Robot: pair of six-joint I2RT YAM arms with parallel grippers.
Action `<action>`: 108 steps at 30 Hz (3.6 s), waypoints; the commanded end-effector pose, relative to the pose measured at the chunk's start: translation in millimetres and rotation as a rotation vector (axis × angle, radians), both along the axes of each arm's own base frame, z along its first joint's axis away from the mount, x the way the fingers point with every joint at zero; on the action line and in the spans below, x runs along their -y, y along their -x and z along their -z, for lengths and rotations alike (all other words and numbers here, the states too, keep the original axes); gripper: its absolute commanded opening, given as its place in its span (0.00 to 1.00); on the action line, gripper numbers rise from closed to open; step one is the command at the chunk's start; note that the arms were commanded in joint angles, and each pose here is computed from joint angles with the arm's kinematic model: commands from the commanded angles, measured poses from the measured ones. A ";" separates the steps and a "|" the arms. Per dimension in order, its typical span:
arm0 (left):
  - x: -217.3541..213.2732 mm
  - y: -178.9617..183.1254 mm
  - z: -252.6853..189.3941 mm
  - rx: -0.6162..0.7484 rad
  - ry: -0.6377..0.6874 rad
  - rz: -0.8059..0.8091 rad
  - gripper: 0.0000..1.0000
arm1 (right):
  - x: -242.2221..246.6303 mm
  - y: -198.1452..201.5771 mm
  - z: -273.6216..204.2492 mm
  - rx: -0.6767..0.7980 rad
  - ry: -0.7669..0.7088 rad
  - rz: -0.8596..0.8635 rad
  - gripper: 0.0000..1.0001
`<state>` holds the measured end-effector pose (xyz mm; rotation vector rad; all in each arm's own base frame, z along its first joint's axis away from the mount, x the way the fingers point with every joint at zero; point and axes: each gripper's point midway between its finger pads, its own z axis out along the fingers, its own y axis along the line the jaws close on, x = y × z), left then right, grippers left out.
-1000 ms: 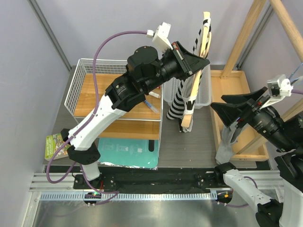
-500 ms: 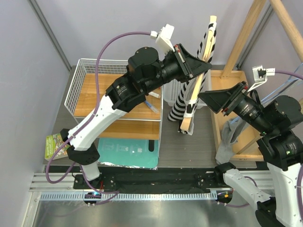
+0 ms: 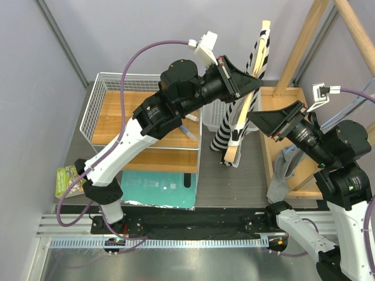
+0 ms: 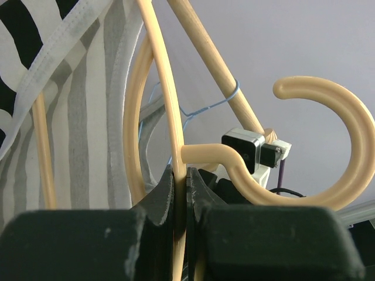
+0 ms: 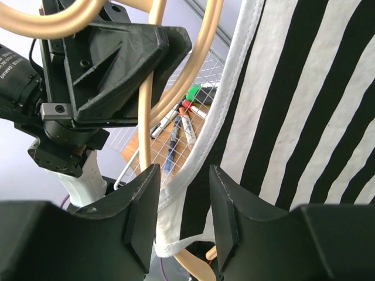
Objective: Remove the tank top from the hanger
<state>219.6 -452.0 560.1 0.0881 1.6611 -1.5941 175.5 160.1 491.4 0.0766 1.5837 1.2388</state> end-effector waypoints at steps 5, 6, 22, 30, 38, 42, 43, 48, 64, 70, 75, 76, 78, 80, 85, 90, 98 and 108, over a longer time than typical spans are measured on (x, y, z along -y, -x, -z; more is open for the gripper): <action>-29.0 16.9 -56.9 0.107 0.137 -0.018 0.00 | -8.3 0.8 -0.9 0.020 -0.020 -0.056 0.39; -29.2 16.3 -56.9 0.107 0.136 -0.022 0.00 | -9.2 0.9 -0.3 0.015 -0.025 -0.061 0.36; -32.7 5.3 -44.8 0.208 0.020 -0.184 0.00 | -11.9 35.6 4.0 0.035 -0.012 -0.156 0.01; -25.0 9.4 -51.6 0.245 0.047 -0.214 0.00 | -2.4 52.9 47.6 -0.030 0.094 -0.138 0.01; -24.1 13.6 -55.6 0.246 0.074 -0.198 0.00 | 6.5 51.2 95.6 -0.104 0.178 -0.090 0.01; -24.2 20.4 -55.1 0.232 0.081 -0.162 0.00 | 13.6 30.8 103.7 -0.108 0.230 -0.014 0.01; -25.3 23.0 -53.9 0.221 0.080 -0.152 0.00 | 14.4 25.9 103.5 -0.112 0.236 -0.001 0.01; -30.4 35.6 -42.2 0.171 0.052 -0.091 0.00 | 17.2 2.9 72.0 -0.030 0.250 0.061 0.01; -52.6 65.4 -35.8 0.070 0.078 0.015 0.00 | 19.8 -4.1 9.6 0.255 0.352 0.084 0.55; -45.0 69.4 -29.8 0.056 0.069 0.053 0.00 | 8.8 21.5 -14.0 0.416 0.368 -0.020 0.67; -45.3 75.8 -27.4 0.044 0.069 0.086 0.00 | 1.5 18.4 -18.1 0.465 0.367 -0.055 0.65; -47.6 77.4 -28.8 0.039 0.075 0.089 0.00 | -1.1 18.7 -21.6 0.486 0.352 -0.066 0.65; -47.3 78.5 -25.4 0.036 0.068 0.093 0.00 | -1.2 16.6 -29.0 0.524 0.333 -0.050 0.63; -48.5 79.9 -23.3 0.033 0.064 0.098 0.00 | 0.5 8.7 -28.7 0.523 0.339 -0.023 0.61; -50.2 86.8 -23.5 0.029 0.068 0.117 0.00 | -1.7 -3.1 -29.8 0.533 0.342 -0.012 0.60; -53.9 89.4 -23.7 0.032 0.068 0.120 0.00 | 5.1 -12.5 -24.5 0.510 0.372 0.042 0.56; -51.6 95.4 -22.3 0.029 0.068 0.155 0.00 | 7.5 -9.8 -19.1 0.516 0.397 0.047 0.61; -52.5 99.0 -21.6 0.027 0.065 0.166 0.00 | -4.4 -20.0 -34.1 0.539 0.294 0.018 0.41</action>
